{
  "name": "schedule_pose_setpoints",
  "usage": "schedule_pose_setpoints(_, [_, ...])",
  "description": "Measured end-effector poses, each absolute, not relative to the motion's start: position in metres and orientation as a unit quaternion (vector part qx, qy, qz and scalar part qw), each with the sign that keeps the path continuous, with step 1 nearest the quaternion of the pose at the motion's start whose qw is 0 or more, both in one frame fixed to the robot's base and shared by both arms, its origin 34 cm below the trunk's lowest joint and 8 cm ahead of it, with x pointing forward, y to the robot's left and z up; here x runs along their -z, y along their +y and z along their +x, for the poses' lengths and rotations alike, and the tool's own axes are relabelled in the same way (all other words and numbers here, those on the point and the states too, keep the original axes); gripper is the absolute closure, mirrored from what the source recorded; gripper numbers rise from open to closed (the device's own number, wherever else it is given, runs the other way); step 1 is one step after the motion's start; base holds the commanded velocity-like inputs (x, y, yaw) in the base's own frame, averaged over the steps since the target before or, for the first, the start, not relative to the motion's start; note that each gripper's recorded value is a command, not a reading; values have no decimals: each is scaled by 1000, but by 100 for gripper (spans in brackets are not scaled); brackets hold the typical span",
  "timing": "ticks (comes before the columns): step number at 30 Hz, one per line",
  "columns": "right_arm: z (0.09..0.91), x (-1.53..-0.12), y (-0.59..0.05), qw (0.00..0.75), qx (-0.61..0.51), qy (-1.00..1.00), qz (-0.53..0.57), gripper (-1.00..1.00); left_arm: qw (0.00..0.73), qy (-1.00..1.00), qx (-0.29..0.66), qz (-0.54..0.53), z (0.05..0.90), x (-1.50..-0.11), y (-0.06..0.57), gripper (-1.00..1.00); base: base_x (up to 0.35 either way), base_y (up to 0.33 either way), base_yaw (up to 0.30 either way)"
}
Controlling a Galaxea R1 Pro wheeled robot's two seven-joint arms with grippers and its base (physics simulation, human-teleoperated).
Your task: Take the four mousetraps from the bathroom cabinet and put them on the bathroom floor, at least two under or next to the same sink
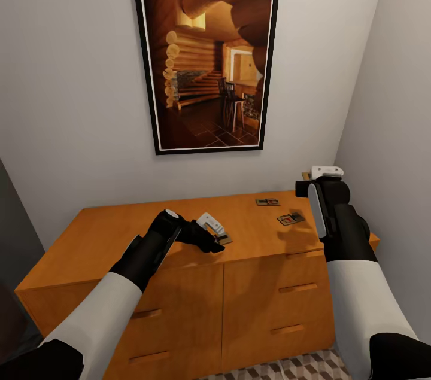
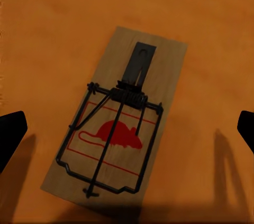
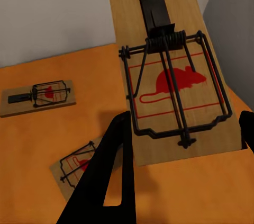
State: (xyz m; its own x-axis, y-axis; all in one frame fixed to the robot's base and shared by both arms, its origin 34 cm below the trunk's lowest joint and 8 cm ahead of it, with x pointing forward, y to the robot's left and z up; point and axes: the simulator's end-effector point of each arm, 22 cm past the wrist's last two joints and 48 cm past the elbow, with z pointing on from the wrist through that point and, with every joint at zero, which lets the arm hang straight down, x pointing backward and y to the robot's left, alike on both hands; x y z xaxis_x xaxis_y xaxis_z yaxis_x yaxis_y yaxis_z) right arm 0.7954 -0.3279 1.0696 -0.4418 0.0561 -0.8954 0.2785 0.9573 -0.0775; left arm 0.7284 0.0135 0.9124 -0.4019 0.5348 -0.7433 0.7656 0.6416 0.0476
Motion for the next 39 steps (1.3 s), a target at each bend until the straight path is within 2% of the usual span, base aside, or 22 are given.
schedule_pose_setpoints(39, [795, -1070, -328, 519, 107, 842, 99, 100, 371, 830, 146, 390, 730, -905, 23, -100, 0, 0, 0])
